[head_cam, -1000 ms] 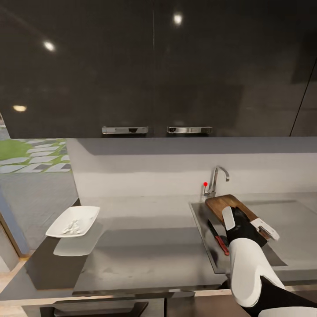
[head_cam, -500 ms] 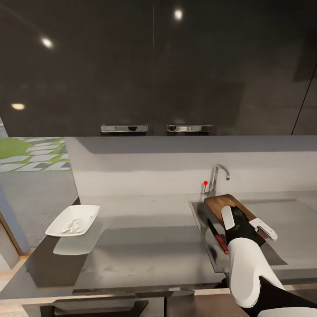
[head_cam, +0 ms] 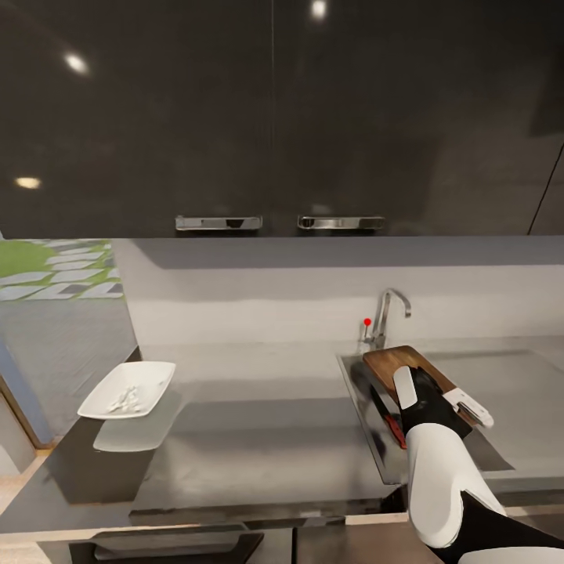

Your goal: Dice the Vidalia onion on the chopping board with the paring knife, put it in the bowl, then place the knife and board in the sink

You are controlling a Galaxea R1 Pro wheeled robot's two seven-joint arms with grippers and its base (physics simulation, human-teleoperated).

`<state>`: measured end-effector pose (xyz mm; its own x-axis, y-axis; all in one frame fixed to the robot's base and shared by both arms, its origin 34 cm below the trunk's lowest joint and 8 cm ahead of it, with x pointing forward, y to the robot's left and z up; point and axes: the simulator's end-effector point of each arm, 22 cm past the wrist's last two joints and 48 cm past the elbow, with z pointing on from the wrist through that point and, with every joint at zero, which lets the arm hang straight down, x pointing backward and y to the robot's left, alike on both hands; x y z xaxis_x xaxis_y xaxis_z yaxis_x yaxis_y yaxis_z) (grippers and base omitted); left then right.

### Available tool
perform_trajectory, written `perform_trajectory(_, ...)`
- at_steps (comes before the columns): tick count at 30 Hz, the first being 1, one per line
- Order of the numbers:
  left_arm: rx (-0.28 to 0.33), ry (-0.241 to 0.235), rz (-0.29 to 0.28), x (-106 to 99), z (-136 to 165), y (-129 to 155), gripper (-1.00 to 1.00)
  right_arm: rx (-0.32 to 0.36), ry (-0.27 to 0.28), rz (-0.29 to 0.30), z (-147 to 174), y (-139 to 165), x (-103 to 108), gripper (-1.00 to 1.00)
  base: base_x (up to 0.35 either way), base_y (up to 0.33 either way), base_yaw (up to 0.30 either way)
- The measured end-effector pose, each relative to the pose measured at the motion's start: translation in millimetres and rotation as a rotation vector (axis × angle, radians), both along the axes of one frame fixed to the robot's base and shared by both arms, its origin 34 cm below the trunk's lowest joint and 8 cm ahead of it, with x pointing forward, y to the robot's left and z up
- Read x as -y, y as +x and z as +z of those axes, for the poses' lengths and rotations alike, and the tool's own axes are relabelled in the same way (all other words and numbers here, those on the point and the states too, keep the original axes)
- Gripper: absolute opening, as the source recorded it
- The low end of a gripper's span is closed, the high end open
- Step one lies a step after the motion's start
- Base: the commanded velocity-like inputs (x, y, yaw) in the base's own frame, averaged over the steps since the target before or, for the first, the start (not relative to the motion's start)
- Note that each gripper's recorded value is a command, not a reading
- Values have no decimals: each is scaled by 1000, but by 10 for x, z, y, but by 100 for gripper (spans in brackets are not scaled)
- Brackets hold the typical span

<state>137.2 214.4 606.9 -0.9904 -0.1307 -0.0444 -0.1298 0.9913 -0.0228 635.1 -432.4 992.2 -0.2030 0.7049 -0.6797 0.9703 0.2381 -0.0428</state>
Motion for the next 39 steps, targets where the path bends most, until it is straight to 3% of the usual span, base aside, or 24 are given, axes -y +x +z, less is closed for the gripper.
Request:
perform_trajectory(7,-12,-47,-3,105,3,-49,100,-15,3,1,-79,-7,-9,-100,284,0,0)
perform_trajectory(31,-57,-47,0,97,-1,-214,100,-61,3,0,-308,-34,4,-100,18,0,0)
perform_trajectory(39,-70,-42,0,53,-4,-263,100,-85,31,-13,-471,-96,-8,-100,0,0,0)
